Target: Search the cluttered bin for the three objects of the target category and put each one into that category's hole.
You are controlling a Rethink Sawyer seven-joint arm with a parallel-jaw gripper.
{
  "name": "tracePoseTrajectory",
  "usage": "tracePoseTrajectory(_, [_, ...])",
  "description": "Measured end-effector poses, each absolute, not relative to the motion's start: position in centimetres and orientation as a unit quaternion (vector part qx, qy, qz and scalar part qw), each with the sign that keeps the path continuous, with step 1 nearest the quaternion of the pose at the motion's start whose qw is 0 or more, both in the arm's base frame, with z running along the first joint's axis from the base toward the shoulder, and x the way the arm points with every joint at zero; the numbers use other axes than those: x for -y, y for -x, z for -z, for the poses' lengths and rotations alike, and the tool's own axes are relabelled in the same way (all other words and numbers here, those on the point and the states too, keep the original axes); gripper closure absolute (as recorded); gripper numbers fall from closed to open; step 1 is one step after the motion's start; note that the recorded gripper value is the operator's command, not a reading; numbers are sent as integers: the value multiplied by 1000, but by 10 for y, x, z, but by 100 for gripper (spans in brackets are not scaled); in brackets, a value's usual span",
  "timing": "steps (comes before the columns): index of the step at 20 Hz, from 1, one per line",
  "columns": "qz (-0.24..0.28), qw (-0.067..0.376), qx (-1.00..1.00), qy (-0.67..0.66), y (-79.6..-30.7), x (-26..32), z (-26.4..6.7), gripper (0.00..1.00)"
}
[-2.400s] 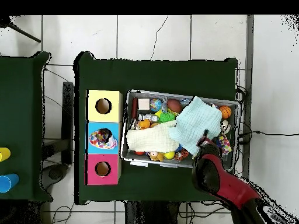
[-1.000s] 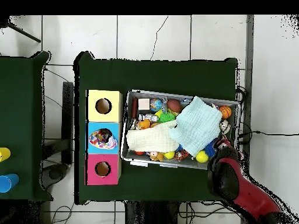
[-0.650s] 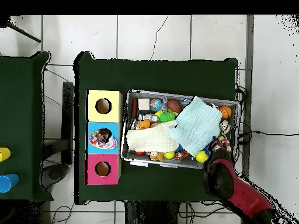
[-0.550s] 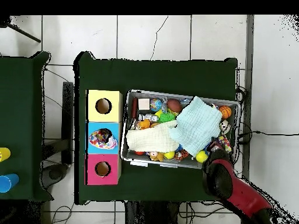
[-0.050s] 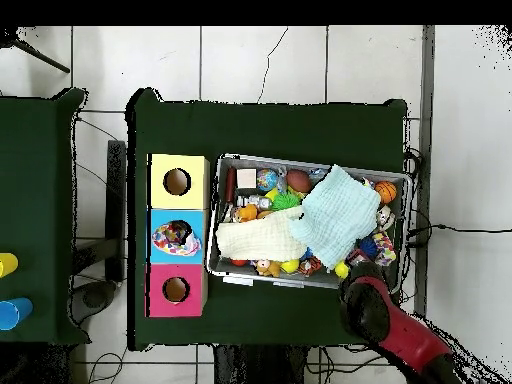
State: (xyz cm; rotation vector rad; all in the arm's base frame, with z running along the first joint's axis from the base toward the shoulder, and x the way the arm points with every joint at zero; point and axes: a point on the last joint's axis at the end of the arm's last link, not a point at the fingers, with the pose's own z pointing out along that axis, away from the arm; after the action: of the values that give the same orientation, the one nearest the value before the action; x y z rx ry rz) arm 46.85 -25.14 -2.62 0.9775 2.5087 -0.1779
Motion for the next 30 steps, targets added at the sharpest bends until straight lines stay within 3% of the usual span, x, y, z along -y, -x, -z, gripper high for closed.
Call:
tracePoseTrajectory(16, [71, 219, -901, -367, -440, 278, 11, 0])
tracePoseTrajectory(27, [61, 198, -903, -376, -411, 283, 30, 0])
tracePoseTrajectory(30, [57, 209, -901, -375, -409, 289, 35, 0])
